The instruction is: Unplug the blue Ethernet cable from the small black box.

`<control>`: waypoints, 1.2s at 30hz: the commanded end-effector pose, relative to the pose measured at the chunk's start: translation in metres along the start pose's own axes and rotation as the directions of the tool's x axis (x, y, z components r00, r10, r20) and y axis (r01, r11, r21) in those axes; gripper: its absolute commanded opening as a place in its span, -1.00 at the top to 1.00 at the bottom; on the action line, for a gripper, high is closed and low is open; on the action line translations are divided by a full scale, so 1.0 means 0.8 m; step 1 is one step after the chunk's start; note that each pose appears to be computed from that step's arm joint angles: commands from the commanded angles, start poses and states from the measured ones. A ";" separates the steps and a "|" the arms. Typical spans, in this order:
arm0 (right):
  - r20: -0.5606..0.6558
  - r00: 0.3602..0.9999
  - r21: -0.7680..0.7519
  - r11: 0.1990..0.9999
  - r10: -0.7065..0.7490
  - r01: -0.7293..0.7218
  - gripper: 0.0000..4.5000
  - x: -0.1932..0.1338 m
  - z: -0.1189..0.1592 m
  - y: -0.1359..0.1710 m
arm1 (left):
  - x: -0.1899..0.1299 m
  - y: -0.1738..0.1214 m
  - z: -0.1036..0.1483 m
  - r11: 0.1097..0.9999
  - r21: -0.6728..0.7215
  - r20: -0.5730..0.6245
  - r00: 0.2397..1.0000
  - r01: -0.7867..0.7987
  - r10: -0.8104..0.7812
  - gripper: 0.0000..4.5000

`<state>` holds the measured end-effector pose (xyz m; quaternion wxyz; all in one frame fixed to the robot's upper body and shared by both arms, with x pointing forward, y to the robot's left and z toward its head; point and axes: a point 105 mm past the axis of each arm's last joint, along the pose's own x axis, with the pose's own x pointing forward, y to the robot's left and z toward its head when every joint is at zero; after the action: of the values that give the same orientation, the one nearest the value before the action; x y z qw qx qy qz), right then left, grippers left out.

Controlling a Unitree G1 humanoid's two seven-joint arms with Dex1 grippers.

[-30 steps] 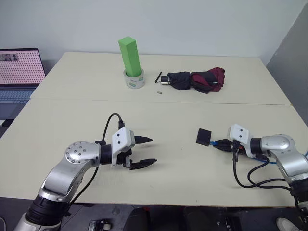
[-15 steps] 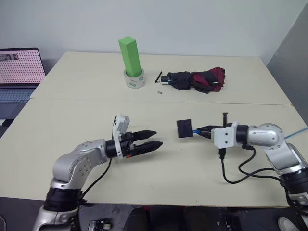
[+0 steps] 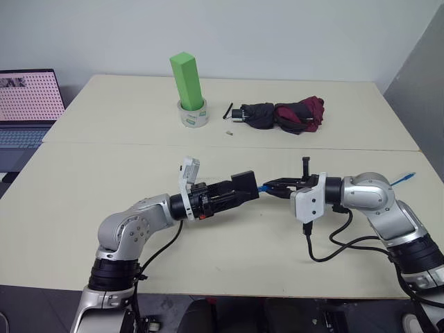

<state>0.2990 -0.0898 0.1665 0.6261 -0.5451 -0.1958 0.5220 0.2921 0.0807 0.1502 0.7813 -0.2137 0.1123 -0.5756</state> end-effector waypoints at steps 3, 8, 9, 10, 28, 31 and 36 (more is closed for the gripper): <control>0.036 0.999 -0.074 0.996 -0.041 0.043 0.97 -0.001 0.016 -0.016 | -0.001 -0.004 0.013 1.000 0.006 0.044 0.999 0.019 -0.020 -0.03; 0.049 0.998 -0.083 0.995 -0.050 0.054 0.97 0.002 0.018 -0.017 | -0.001 -0.002 0.012 1.000 0.006 0.041 0.999 0.012 -0.013 0.47; 0.052 0.997 -0.085 0.995 -0.051 0.056 0.97 0.002 0.019 -0.017 | -0.001 -0.002 0.012 1.000 0.007 0.041 0.999 0.011 -0.011 0.53; 0.056 0.997 -0.091 0.994 -0.051 0.056 0.97 0.003 0.020 -0.017 | -0.001 -0.001 0.012 1.000 0.009 0.039 0.999 0.010 -0.010 0.63; 0.135 0.991 0.485 0.870 0.023 -0.086 -0.12 -0.031 0.050 -0.030 | -0.012 -0.012 0.023 0.982 0.149 -0.129 0.987 0.116 -0.097 0.65; 0.155 0.988 0.656 0.746 0.012 -0.112 -0.12 -0.032 0.053 -0.026 | -0.016 -0.015 0.025 0.962 0.224 -0.191 0.975 0.158 -0.116 0.65; 0.188 0.982 0.841 0.520 -0.019 -0.151 -0.12 -0.028 0.046 -0.012 | -0.018 -0.028 0.045 0.934 0.274 -0.191 0.965 0.230 -0.182 0.65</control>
<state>0.2683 -0.0894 0.1915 0.7680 -0.1691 0.0404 0.6163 0.2865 0.0958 0.1739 0.7381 -0.0729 0.0983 -0.6635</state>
